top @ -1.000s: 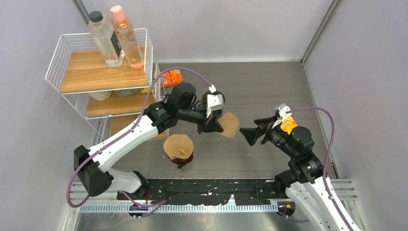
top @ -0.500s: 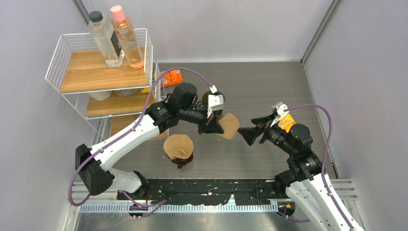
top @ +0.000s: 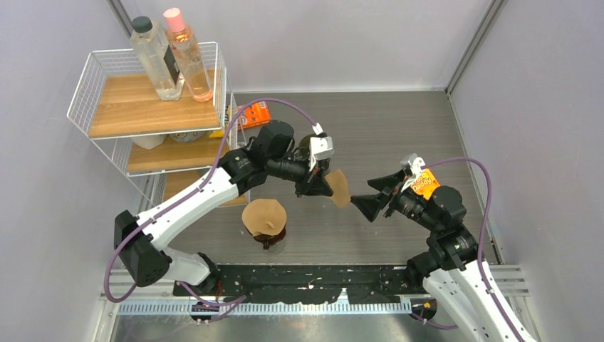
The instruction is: Place the coffee filter in the dripper
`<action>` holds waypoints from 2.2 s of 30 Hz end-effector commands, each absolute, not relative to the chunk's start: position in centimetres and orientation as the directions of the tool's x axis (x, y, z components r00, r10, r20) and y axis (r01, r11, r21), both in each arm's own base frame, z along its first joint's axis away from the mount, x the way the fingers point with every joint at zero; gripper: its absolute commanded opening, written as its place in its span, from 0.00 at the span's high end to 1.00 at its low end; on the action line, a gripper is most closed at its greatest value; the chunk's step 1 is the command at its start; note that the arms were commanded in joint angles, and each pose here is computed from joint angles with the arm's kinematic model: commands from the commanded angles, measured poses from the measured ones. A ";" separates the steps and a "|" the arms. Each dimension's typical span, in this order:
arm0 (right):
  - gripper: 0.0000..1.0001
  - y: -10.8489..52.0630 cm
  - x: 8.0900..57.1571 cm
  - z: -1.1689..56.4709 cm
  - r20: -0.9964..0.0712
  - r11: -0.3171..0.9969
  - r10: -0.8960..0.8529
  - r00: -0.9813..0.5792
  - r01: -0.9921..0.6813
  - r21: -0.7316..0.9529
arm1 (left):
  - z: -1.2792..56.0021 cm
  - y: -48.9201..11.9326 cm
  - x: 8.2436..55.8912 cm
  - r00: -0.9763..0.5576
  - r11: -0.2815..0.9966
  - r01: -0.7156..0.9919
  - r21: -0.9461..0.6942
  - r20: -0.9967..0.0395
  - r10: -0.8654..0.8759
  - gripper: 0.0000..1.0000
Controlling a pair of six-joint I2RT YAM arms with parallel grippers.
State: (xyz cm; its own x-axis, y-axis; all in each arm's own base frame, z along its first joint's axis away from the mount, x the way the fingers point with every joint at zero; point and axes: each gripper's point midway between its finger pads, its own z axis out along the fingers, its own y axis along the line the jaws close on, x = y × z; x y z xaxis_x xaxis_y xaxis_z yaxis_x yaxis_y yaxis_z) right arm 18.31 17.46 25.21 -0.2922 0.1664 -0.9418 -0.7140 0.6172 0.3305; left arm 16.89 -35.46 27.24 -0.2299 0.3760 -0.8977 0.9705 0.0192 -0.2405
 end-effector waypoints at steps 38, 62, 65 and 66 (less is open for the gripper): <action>0.05 16.9 18.5 27.7 -0.929 0.629 0.273 -0.251 -0.684 0.370 | 30.0 -36.4 18.2 -0.375 0.125 0.927 -0.354 -0.858 0.352 1.00; 0.05 17.4 18.7 27.5 -0.915 0.598 0.319 -0.246 -0.697 0.396 | 30.6 -36.7 16.6 -0.406 0.020 0.905 -0.425 -0.848 0.340 1.00; 0.05 17.7 19.0 28.6 -0.917 0.582 0.333 -0.221 -0.717 0.384 | 30.9 -36.5 15.6 -0.374 -0.037 0.911 -0.410 -0.862 0.341 1.00; 0.05 17.8 19.1 28.7 -0.917 0.580 0.332 -0.220 -0.719 0.383 | 30.7 -36.4 15.4 -0.363 -0.048 0.914 -0.402 -0.866 0.344 1.00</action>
